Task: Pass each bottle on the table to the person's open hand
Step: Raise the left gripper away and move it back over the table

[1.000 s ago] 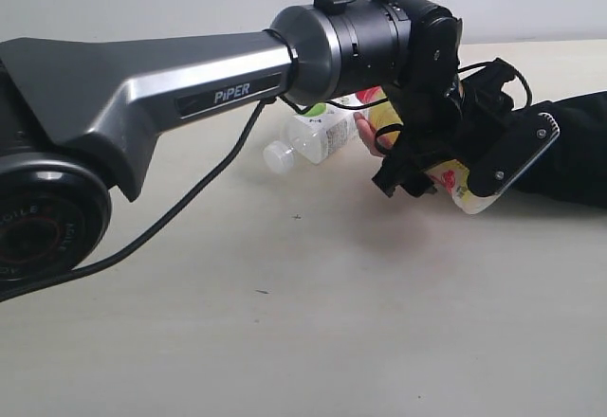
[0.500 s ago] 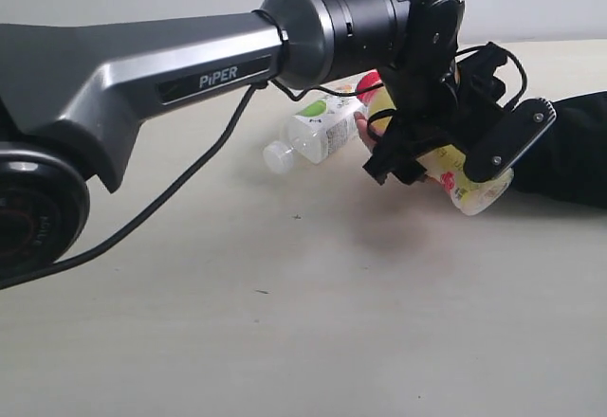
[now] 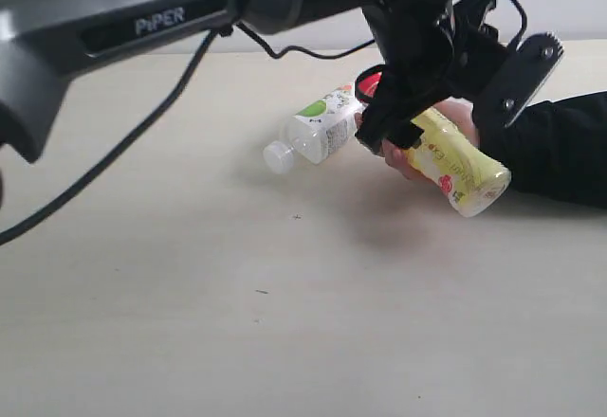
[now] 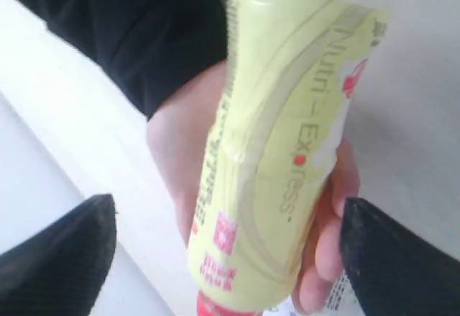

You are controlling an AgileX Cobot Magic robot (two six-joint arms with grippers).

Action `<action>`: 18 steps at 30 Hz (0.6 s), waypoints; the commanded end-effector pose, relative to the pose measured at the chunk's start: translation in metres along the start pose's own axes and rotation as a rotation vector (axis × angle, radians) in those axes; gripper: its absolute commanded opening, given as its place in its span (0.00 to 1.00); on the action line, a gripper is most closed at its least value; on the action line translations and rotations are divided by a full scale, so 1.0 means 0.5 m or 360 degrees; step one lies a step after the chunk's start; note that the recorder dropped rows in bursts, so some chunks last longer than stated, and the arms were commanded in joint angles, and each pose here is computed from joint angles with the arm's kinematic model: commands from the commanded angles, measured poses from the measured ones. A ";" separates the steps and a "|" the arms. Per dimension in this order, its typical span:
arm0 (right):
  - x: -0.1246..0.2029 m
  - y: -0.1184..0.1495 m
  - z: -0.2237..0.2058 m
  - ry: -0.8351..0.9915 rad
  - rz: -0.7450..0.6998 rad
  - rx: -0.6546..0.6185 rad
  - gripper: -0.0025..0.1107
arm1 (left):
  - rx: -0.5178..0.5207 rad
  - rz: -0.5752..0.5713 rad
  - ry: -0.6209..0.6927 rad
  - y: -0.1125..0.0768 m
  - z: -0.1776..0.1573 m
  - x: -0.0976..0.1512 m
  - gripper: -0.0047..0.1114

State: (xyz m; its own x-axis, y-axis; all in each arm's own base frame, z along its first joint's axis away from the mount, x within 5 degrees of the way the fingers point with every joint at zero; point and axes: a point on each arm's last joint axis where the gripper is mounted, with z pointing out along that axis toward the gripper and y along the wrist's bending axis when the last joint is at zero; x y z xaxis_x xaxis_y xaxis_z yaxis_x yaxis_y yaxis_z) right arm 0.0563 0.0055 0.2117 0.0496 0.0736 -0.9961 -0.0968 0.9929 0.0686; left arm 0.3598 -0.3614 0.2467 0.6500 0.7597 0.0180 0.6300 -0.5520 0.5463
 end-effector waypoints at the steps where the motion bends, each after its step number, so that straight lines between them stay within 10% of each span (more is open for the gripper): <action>1: 0.000 -0.001 -0.001 -0.0025 -0.0004 0.0010 0.02 | -0.0038 -0.0170 0.0009 0.017 -0.091 0.006 0.73; 5: 0.000 -0.001 -0.001 -0.0025 -0.0004 0.0010 0.02 | 0.0067 -0.0557 0.0061 0.007 -0.172 0.015 0.60; 12: 0.000 -0.001 -0.001 -0.0025 -0.0004 0.0010 0.02 | -0.0067 -0.1171 0.0176 0.008 -0.282 0.062 0.04; 18: 0.000 -0.001 -0.001 -0.0025 -0.0004 0.0010 0.02 | 0.0246 -0.1954 -0.0375 -0.043 -0.303 0.212 0.04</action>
State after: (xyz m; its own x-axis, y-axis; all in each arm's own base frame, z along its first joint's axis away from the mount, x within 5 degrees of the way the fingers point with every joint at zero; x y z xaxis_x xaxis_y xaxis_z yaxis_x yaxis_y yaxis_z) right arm 0.0563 0.0055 0.2117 0.0496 0.0736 -0.9961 -0.0968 0.9929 0.0686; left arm 0.3408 -0.2462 0.3673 -0.2151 0.8282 -0.5175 0.9234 0.3450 0.1683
